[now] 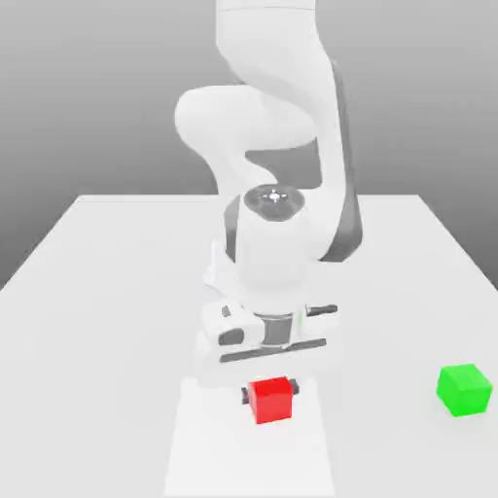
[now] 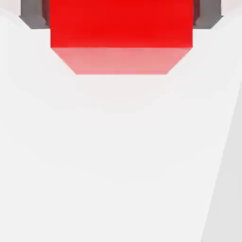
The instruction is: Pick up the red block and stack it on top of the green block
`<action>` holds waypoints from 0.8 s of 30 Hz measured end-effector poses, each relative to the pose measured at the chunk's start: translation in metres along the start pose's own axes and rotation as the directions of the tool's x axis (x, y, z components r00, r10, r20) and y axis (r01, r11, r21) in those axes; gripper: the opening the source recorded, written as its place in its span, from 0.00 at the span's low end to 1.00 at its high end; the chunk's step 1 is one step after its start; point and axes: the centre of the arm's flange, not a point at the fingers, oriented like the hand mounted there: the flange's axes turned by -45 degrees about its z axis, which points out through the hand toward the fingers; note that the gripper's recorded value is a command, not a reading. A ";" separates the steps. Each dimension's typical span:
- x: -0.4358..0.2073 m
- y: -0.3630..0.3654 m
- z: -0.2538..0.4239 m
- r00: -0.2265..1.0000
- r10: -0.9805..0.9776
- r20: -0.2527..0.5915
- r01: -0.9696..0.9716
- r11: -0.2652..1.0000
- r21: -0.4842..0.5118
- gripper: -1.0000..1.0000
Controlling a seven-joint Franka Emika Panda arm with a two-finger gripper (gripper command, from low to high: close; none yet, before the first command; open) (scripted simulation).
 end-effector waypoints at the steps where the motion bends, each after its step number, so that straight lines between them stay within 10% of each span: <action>1: 0.000 0.000 0.000 1.000 0.000 0.000 0.000 1.000 0.000 0.00; 11: 0.007 -0.004 -0.064 1.000 0.018 0.000 -0.018 1.000 -0.002 0.00; 24: 0.044 -0.279 -0.068 0.982 -0.188 -0.001 0.188 0.982 0.000 0.00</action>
